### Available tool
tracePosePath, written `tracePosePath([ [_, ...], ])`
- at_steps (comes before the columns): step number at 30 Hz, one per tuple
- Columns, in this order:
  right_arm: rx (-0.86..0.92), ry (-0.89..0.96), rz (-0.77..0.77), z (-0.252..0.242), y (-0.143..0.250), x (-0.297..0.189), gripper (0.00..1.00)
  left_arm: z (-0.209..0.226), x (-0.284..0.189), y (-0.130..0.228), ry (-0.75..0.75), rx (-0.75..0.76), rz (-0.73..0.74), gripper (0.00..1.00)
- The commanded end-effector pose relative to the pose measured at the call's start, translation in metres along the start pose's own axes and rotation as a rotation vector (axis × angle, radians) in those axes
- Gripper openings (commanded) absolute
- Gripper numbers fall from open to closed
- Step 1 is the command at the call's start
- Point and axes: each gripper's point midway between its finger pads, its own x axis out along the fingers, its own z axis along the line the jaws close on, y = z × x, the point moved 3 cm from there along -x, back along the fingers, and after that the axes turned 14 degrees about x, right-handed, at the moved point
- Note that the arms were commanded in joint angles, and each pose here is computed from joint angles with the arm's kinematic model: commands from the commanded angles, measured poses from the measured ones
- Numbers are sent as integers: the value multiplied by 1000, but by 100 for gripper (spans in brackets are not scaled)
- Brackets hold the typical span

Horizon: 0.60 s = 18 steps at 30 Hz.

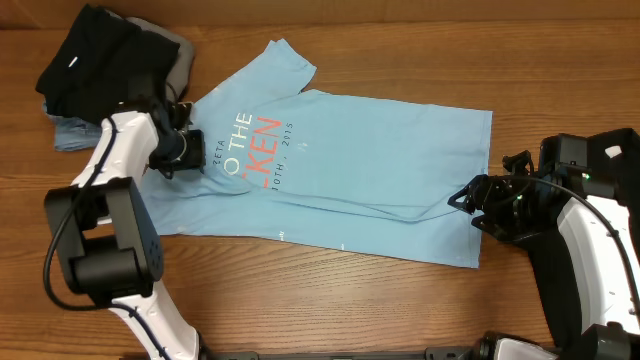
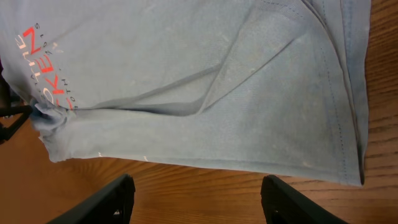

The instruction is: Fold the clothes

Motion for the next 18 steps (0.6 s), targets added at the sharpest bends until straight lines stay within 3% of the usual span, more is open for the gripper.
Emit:
tracePosePath([
  [1,-31,-24,-24,9,-3,-7,69,-5,13,4,6,29,40,16],
  [5,-30,-24,-23,9,-2,-7,69,-6,6,1,5,23,35,4],
  [18,-30,-22,-21,9,-2,-7,68,-29,-33,-34,66,61,-67,4],
])
